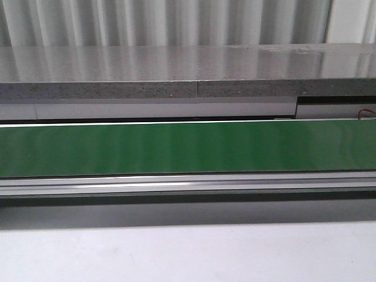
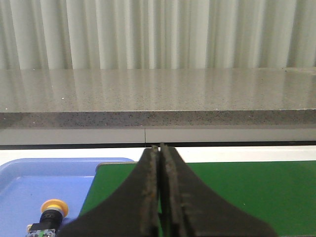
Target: Move button from right to left
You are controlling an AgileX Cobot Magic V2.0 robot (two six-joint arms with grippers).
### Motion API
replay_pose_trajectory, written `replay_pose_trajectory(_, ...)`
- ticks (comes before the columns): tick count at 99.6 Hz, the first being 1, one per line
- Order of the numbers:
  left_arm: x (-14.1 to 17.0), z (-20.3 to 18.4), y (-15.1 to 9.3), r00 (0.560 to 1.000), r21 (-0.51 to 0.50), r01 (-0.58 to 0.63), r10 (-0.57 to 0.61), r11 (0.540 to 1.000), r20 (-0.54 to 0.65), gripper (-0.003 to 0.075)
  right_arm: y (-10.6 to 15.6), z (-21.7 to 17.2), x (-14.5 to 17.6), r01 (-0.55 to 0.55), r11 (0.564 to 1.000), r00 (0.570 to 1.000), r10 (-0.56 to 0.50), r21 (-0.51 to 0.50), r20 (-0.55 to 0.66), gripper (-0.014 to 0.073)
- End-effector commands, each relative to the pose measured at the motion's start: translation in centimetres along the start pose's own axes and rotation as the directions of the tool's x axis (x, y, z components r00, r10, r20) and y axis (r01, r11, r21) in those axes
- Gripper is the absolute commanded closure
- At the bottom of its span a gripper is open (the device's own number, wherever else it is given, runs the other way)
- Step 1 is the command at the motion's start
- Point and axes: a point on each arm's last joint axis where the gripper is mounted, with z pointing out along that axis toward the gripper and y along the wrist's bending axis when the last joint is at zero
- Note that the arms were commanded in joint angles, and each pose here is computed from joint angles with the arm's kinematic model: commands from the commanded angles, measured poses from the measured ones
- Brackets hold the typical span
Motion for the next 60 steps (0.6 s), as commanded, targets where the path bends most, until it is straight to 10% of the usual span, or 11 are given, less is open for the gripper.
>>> replay_pose_trajectory(1, -0.07, -0.24, -0.05, 0.996, 0.002, 0.004, -0.005, 1.0, 0.087, 0.074, -0.1, -0.33, -1.24, 0.01, 1.0, 0.997, -0.011, 0.015, 0.082, 0.0662)
replay_pose_trajectory(60, -0.13, -0.25, -0.06, 0.996, 0.003, -0.001, 0.0, 1.0, 0.094, 0.074, -0.1, -0.33, -1.24, 0.01, 1.0, 0.997, -0.011, 0.015, 0.082, 0.0662)
